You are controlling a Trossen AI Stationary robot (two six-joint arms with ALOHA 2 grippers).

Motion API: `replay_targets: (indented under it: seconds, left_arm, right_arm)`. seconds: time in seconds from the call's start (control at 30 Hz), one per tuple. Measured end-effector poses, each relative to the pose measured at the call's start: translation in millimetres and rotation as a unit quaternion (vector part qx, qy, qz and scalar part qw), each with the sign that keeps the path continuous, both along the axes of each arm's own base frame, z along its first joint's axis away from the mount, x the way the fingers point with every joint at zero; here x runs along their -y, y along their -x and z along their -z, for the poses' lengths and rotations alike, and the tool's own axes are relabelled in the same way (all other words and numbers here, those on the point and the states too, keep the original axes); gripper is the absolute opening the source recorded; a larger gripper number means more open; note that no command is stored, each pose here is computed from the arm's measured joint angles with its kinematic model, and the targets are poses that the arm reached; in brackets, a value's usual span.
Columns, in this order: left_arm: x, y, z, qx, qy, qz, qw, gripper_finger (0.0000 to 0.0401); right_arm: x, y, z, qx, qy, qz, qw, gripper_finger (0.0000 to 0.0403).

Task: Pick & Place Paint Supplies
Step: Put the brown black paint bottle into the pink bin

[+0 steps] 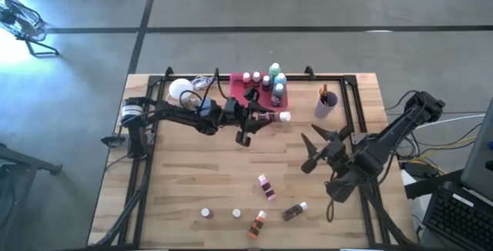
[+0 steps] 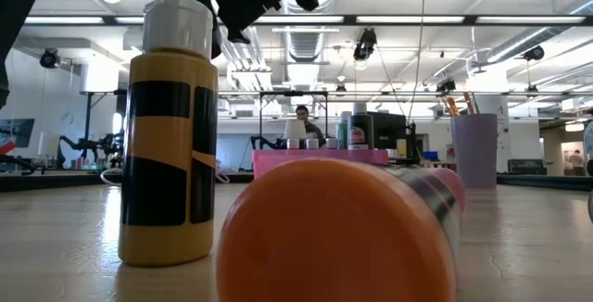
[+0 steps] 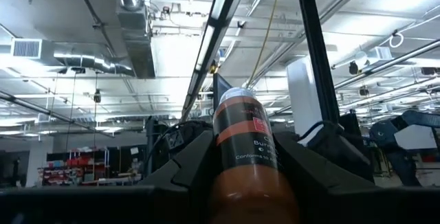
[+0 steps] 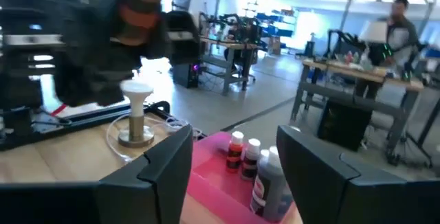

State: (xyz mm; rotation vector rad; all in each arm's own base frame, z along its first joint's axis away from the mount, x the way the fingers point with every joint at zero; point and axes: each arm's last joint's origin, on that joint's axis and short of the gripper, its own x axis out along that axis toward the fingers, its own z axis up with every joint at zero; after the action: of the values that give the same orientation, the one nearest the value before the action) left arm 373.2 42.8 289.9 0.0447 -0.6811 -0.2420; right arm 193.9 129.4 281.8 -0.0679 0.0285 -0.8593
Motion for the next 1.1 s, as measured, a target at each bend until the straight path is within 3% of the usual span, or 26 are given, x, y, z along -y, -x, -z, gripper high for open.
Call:
replay_targets:
  seconds: [0.4,0.53,0.7,0.97,1.1]
  left_arm:
    - [3,-1,-31,0.06,-0.026,0.05,0.997,0.0136]
    - [4,-2,-43,0.077,-0.03,0.064,0.995,0.0136]
    - [4,-3,-63,0.1,-0.042,0.097,0.989,0.0136]
    - [7,-3,-82,0.105,-0.067,0.146,0.981,0.0136]
    - [3,-10,-74,0.055,-0.054,0.149,0.986,0.0136]
  right_arm:
    - [-9,-13,-100,-0.108,0.038,-0.08,0.99,0.0246]
    - [-10,-18,-117,-0.105,0.05,-0.088,0.989,0.0256]
    - [-15,-27,-146,-0.072,0.088,-0.167,0.979,0.0264]
    - [-13,-30,-161,-0.053,0.148,-0.208,0.966,0.0248]
    - [-10,-31,-161,-0.06,0.138,-0.171,0.974,0.0238]
